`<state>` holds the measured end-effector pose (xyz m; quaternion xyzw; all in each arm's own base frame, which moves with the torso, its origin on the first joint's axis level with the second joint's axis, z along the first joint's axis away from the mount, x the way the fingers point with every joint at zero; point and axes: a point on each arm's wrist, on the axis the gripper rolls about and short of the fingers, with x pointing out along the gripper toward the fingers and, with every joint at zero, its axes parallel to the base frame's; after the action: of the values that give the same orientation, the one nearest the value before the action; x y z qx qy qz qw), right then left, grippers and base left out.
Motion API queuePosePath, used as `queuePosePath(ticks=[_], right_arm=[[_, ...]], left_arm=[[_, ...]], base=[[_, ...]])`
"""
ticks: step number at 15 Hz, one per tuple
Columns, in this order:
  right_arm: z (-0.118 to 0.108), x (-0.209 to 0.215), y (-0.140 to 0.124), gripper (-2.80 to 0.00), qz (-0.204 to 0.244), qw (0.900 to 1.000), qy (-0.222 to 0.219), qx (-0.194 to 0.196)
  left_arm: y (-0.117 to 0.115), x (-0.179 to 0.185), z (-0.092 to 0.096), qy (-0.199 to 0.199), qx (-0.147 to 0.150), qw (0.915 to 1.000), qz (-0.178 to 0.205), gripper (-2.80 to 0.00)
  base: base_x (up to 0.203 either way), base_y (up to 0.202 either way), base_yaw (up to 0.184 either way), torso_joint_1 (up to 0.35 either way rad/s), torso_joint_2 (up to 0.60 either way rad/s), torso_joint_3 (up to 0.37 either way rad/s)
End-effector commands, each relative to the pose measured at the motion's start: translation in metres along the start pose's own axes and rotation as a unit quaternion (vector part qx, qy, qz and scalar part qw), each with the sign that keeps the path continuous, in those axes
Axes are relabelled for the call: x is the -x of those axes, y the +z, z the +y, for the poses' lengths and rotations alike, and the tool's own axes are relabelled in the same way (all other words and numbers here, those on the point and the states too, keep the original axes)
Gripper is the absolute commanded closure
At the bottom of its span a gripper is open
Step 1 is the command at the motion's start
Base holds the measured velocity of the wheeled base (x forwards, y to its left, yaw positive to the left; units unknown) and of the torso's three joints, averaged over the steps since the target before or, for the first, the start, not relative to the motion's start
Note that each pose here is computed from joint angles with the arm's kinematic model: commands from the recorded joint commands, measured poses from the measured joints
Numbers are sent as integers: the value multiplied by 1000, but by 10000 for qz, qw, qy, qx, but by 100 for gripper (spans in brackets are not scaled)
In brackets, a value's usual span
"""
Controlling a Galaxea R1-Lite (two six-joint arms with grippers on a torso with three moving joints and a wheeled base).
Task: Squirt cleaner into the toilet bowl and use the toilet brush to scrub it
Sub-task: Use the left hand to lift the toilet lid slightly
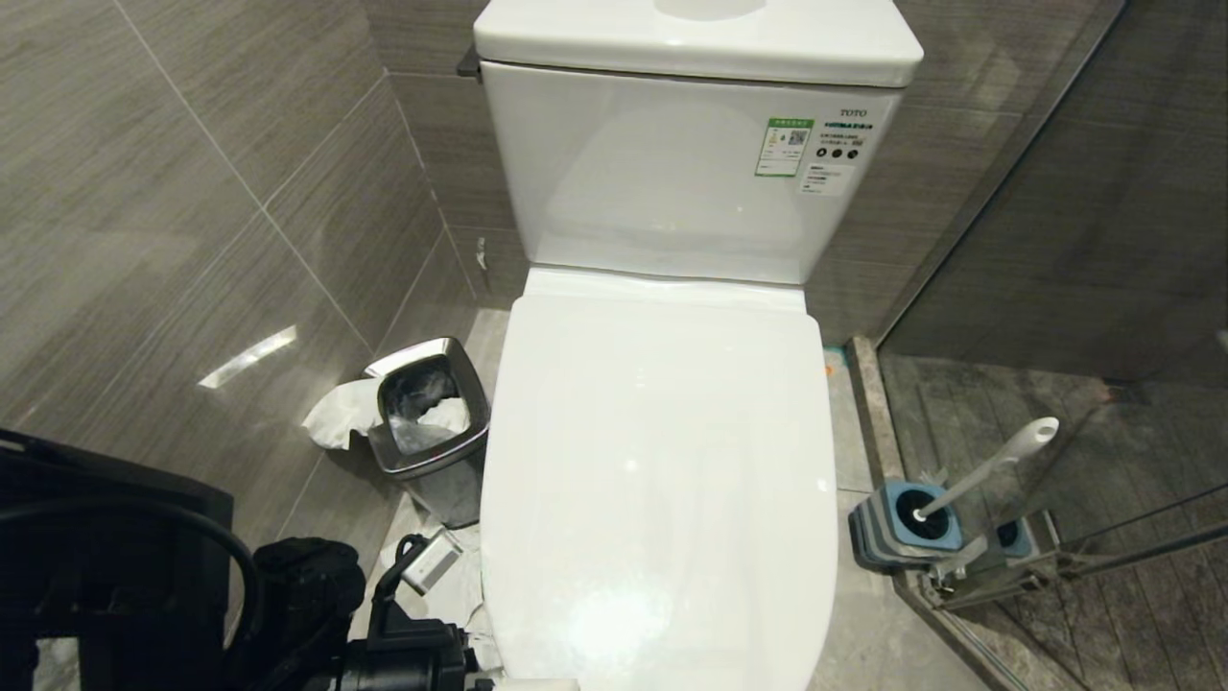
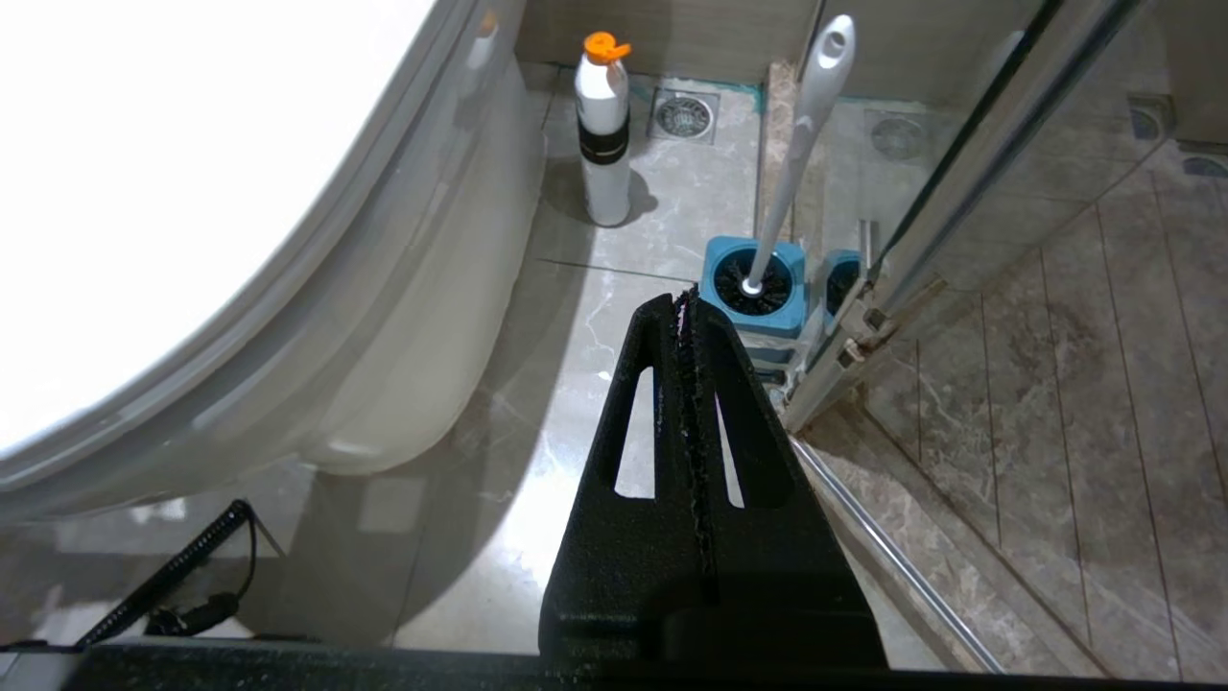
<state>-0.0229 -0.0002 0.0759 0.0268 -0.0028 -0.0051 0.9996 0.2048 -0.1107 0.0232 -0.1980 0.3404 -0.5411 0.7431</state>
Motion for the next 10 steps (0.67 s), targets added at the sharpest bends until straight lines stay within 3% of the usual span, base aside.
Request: queuePosePath(ticks=[1, 4, 10], right_arm=[[0, 0, 0, 0, 3, 10000, 0, -1], [0, 0, 0, 0, 3, 10000, -2, -1], [0, 0, 0, 0, 3, 10000, -2, -1]], left_arm=[[-1, -4, -7, -167, -108, 9998, 65, -280], [2, -9, -11, -264, 32, 9996, 71, -280], [38, -2, -35, -615, 508, 9957, -478, -280]], base=[[0, 0, 0, 0, 0, 0], [0, 0, 0, 0, 0, 0], [0, 0, 0, 0, 0, 0]])
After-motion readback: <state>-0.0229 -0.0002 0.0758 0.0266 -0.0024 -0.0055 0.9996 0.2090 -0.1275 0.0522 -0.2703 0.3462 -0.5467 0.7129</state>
